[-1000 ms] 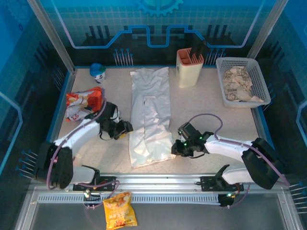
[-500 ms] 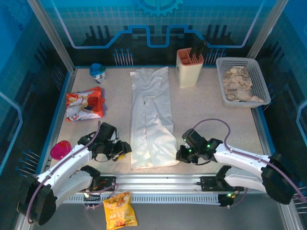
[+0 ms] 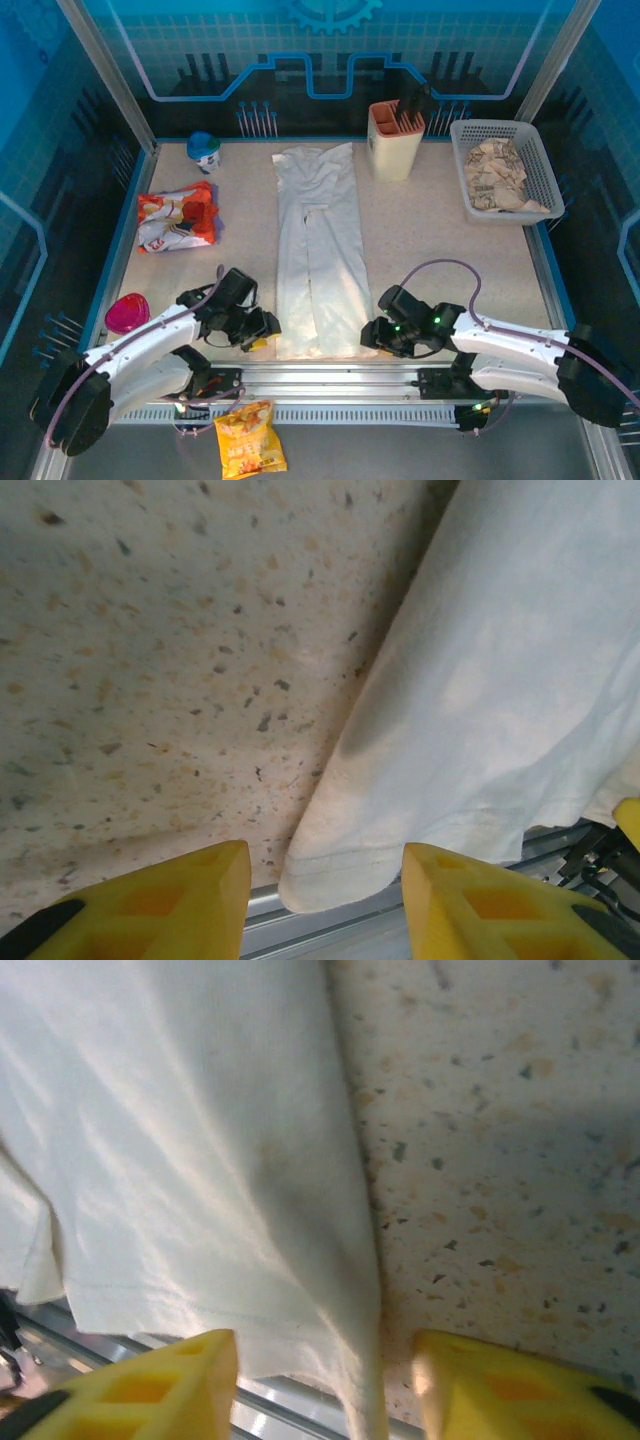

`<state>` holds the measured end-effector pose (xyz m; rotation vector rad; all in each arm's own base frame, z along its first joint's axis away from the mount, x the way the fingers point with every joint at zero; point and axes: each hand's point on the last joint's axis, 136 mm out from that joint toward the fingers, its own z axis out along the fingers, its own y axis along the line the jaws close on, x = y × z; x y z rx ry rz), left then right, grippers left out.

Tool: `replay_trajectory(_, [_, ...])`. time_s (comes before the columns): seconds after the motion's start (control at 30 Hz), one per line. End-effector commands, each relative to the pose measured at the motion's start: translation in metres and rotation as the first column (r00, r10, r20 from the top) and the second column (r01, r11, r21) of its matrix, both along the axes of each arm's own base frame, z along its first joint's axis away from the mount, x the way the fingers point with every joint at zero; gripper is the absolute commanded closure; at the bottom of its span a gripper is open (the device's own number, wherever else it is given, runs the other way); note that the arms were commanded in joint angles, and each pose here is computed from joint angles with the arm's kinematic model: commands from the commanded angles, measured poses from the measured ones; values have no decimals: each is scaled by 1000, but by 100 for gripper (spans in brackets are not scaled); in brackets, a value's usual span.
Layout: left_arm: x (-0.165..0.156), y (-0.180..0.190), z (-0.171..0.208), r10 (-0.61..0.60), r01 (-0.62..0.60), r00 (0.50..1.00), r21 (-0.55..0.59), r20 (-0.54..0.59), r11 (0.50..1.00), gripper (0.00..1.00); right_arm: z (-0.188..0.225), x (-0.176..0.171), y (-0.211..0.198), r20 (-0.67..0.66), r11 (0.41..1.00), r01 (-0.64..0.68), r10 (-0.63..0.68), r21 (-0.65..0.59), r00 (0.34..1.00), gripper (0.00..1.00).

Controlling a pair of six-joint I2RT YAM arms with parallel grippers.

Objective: Fold and stack the t-shirts

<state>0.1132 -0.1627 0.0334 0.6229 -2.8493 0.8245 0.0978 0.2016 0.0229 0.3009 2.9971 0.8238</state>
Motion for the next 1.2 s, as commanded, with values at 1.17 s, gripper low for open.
replay_trajectory(1.17, [-24,-23,-15,-69,72,996,46,-62,996,93,-1,-2,-6,-2,999,-45,45,-6,999,77])
